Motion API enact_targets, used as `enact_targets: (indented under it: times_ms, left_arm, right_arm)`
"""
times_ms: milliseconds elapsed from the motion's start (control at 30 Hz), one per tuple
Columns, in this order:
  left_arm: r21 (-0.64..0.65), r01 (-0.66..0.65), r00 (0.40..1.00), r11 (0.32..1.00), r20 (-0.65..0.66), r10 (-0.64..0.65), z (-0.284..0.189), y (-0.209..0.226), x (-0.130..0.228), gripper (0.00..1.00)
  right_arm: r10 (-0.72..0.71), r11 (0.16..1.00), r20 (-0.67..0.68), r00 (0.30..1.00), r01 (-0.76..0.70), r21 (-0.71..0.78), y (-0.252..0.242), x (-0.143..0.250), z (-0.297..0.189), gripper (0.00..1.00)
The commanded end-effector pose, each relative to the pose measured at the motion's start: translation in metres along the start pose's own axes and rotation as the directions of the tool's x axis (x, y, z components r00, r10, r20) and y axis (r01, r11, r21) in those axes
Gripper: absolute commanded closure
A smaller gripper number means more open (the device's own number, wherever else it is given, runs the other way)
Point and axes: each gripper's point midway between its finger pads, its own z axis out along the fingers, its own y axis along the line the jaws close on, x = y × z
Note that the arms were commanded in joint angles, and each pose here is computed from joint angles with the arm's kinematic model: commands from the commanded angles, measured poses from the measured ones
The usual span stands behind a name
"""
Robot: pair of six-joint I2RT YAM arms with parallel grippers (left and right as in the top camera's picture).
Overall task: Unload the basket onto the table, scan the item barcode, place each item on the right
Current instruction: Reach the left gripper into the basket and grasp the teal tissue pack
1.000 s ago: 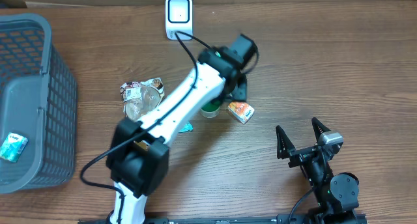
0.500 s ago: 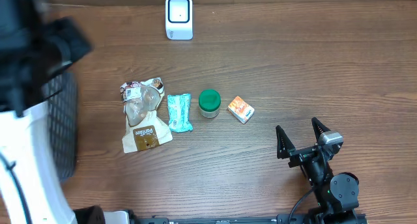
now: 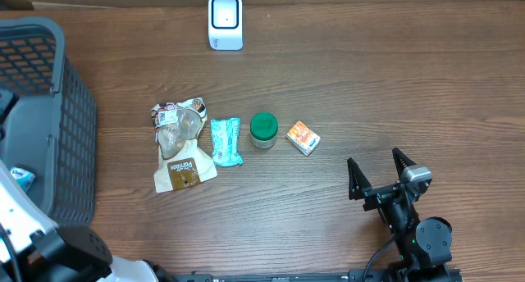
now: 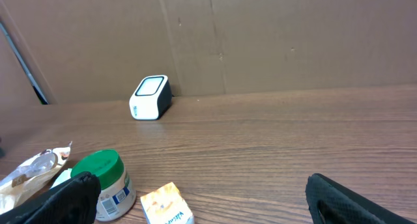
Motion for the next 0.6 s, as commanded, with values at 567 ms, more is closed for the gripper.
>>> enact_targets:
  times_ms: [567]
  left_arm:
    - [-0.245,-0.355,0.934,0.902,-0.121,0.335,0.175,0.077,0.036,0.46]
  right_arm:
    - [-0.004,1.000,0.005,1.000,0.004,0.001,-0.001,0.002,0.000,0.00]
